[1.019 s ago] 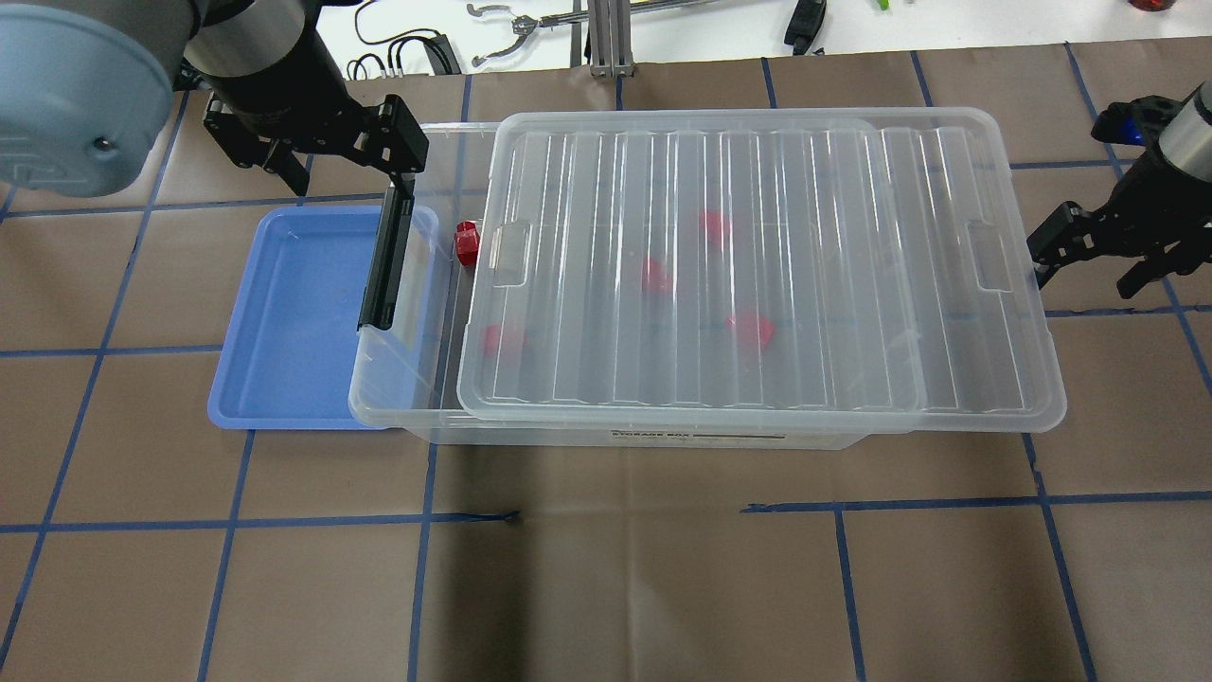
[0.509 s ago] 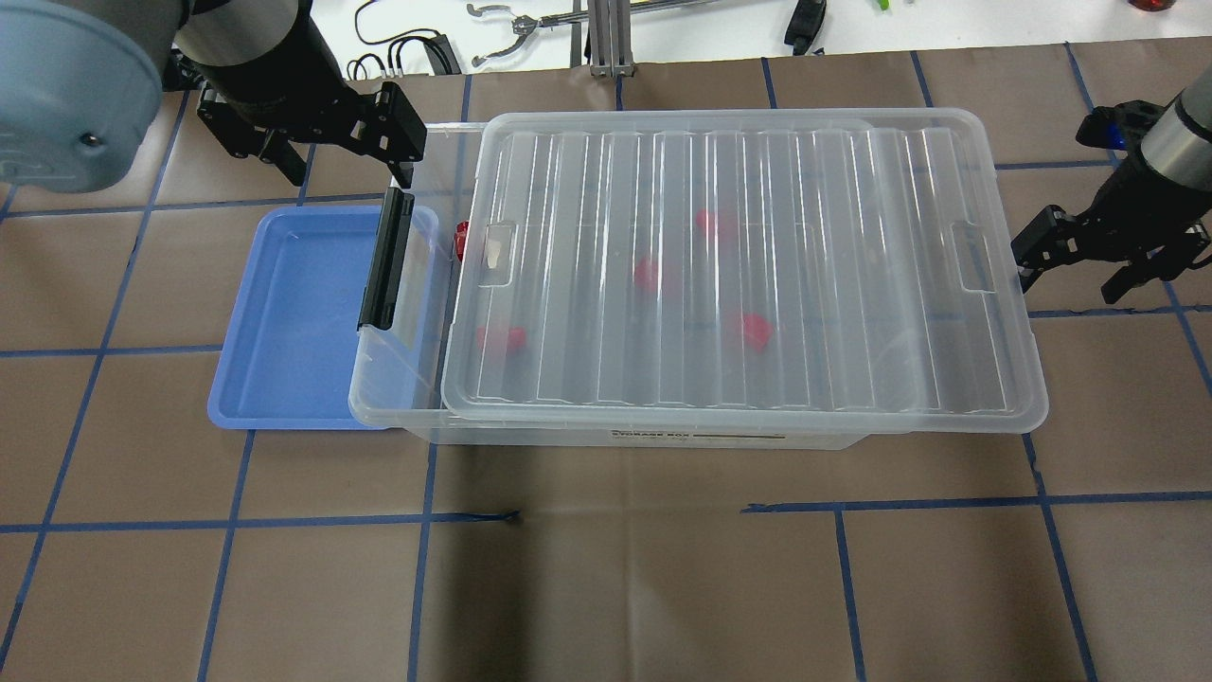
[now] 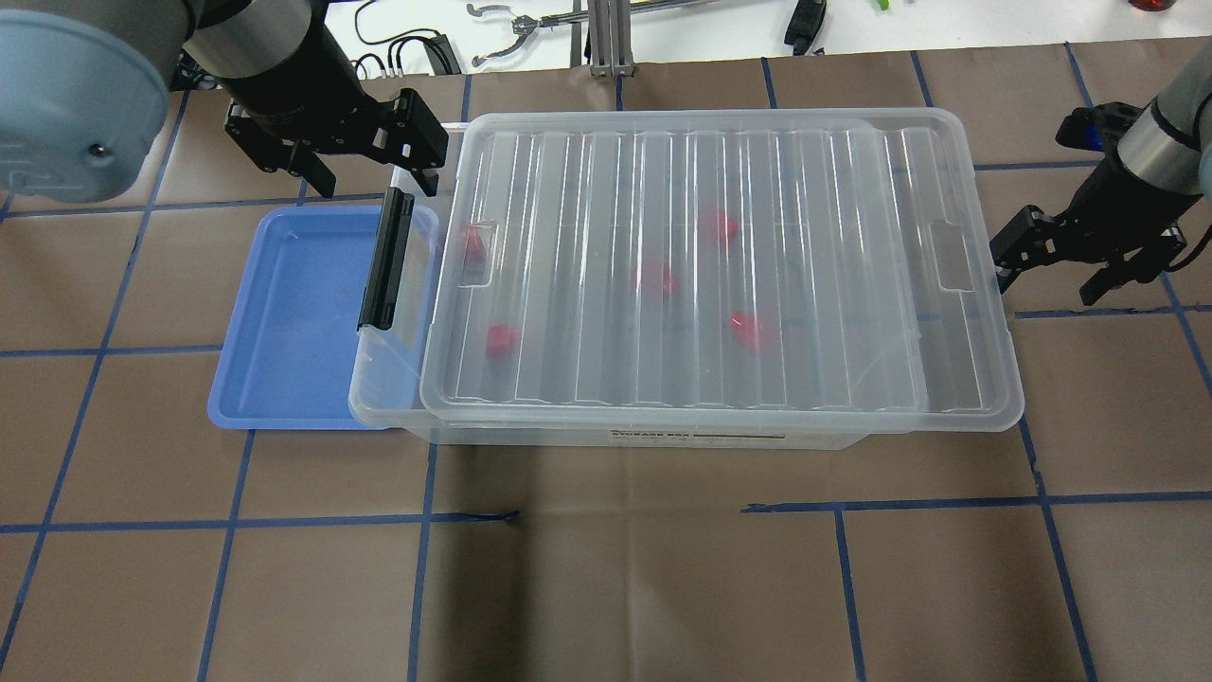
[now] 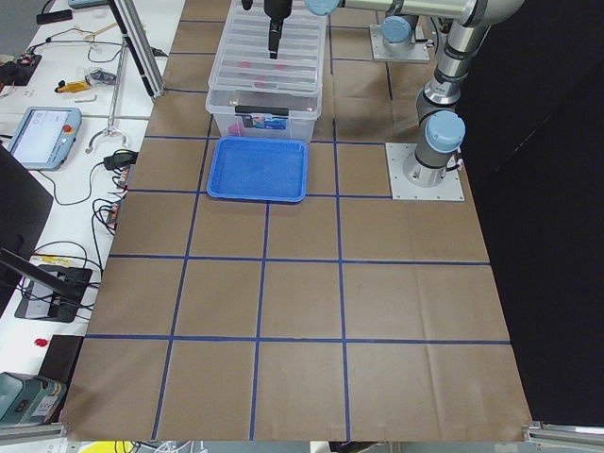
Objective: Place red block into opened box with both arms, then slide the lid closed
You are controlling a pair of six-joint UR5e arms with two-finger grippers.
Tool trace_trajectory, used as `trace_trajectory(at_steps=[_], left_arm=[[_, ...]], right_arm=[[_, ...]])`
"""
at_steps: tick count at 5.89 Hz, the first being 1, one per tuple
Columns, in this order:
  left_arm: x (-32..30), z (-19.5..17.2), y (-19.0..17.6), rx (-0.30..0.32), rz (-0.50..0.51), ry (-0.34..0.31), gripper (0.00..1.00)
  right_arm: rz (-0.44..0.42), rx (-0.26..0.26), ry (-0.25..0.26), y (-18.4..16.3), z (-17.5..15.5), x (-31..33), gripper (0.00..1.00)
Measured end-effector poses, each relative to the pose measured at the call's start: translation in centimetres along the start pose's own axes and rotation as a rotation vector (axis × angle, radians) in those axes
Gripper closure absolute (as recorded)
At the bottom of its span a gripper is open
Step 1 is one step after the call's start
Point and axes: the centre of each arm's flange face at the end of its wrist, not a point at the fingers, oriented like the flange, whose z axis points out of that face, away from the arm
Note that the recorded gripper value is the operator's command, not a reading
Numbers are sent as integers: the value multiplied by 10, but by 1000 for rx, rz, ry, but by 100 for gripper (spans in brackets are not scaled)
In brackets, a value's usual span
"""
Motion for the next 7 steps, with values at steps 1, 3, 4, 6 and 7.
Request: trace_trajectory(at_steps=[1, 3, 4, 6, 7], left_arm=[[1, 1, 0, -1, 0, 4, 1], [0, 5, 1, -15, 2, -1, 1], [0, 7, 1, -20, 3, -4, 1], [-7, 10, -2, -30, 4, -67, 1], [-8, 11, -2, -30, 3, -80, 1]], right_arm=[[2, -4, -1, 1, 3, -11, 0], [19, -8, -19, 3, 7, -20, 0], [25, -12, -26, 4, 9, -28, 0], [-1, -14, -24, 5, 11, -47, 0], [-11, -8, -19, 4, 9, -50, 0]])
